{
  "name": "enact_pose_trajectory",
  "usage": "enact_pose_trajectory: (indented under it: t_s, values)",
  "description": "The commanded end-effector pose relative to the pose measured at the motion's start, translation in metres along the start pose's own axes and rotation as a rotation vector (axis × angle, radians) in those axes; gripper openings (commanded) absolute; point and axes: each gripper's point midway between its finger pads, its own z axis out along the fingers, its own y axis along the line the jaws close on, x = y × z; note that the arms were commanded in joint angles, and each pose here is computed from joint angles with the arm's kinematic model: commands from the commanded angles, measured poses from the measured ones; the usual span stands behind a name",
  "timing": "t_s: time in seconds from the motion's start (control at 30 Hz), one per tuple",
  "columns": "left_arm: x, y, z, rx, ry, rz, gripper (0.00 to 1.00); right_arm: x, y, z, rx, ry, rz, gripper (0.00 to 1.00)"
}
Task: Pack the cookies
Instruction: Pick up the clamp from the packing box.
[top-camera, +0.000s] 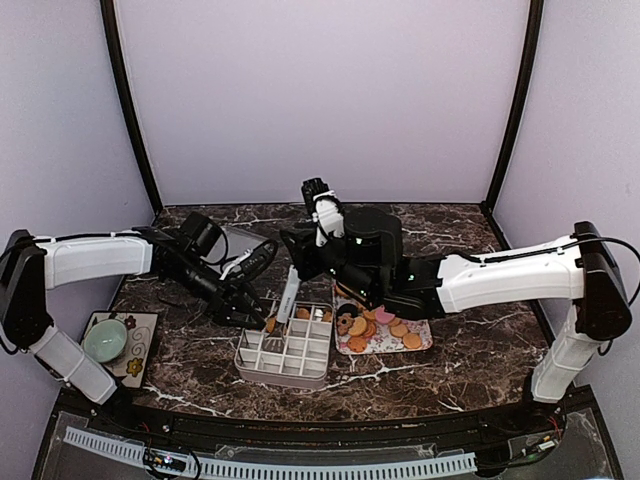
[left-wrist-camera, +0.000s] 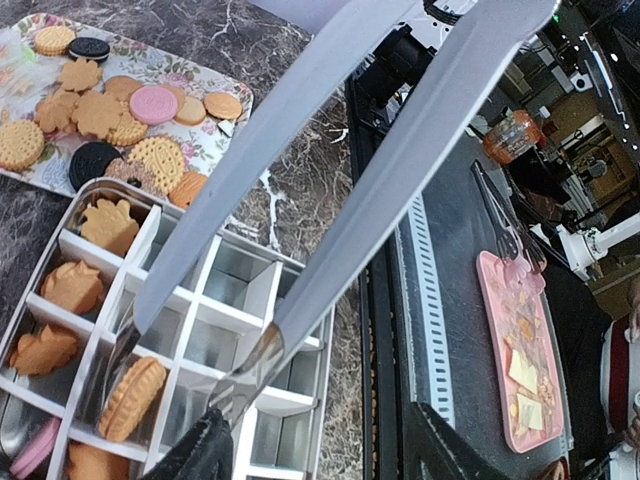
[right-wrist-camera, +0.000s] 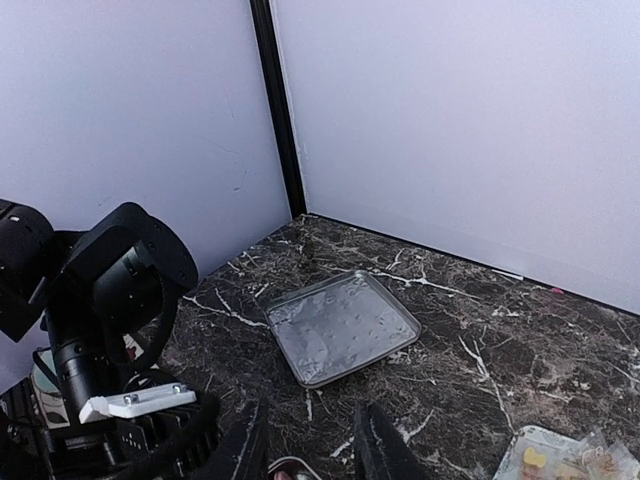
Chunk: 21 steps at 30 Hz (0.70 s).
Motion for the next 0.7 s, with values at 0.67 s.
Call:
enact_pose_trajectory:
  t_s: [0.67]
  values:
    - [-0.006, 0.006, 0.046, -0.051, 0.054, 0.171, 0.28, -0.056, -0.017, -0.027, 0.054, -0.124, 0.154, 0.32]
